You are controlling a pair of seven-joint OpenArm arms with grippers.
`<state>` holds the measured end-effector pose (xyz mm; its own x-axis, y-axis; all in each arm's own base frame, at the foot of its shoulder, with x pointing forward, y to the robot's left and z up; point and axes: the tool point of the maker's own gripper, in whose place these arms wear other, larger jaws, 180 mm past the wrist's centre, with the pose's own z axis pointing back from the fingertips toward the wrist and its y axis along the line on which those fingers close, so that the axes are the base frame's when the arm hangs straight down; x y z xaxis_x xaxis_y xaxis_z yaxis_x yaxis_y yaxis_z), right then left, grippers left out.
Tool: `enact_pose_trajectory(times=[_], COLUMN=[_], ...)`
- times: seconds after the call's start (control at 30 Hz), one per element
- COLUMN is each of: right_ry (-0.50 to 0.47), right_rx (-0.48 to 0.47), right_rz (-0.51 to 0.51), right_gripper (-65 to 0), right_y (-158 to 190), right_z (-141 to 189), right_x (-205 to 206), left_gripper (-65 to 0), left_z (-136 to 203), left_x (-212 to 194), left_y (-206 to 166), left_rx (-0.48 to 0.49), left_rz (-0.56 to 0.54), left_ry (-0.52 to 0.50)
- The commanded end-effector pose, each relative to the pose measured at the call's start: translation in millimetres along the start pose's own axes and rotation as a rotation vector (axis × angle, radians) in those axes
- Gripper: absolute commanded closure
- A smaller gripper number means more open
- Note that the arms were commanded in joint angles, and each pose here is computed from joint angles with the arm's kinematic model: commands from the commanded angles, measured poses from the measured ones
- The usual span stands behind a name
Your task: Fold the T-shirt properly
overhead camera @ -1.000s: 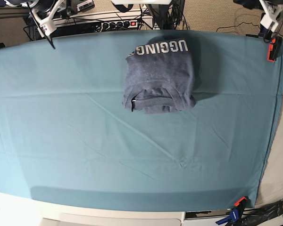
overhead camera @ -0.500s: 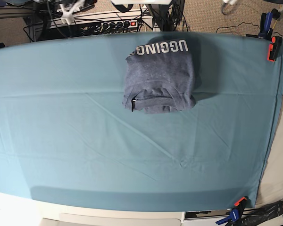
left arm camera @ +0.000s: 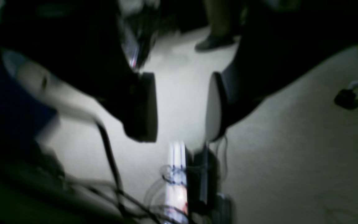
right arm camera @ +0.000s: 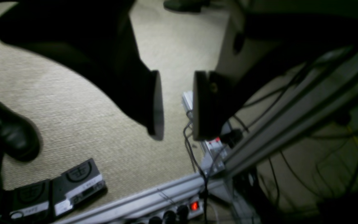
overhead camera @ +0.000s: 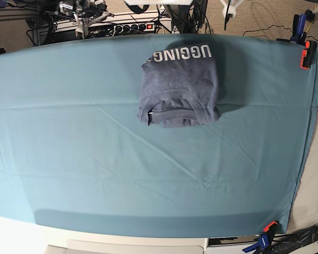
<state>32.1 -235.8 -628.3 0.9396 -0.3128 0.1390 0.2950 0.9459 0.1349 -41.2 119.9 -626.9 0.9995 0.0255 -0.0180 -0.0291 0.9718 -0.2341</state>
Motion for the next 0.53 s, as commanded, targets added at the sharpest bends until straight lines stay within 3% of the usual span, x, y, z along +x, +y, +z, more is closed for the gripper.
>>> enact_pose_trajectory(times=[0.0,0.13,0.23,0.5], right_ry=[-0.034,-0.129,-0.150,-0.146], right_rx=[-0.024,-0.101,-0.138,-0.112], right_rz=[-0.003,-0.055,-0.077,-0.092], right_gripper=[-17.2,-17.2,-17.2,-17.2], right_y=[-4.4,-8.3,-5.0,16.8], right_z=[-1.1,-8.7,-12.9,-19.4], right_x=[8.4,22.0,25.6,21.5], left_gripper=[-24.4,-24.4,-24.4,-24.4], left_z=[-5.2,-26.3,-34.4,-38.3], left_x=[-1.8,15.6,35.4,60.1], left_y=[3.6,-1.1,-9.1,-24.9], left_rx=[0.024,0.069,0.072,0.045], left_rz=[0.019,0.055,0.072,0.072], left_ry=[-0.005,-0.022,-0.055,-0.076])
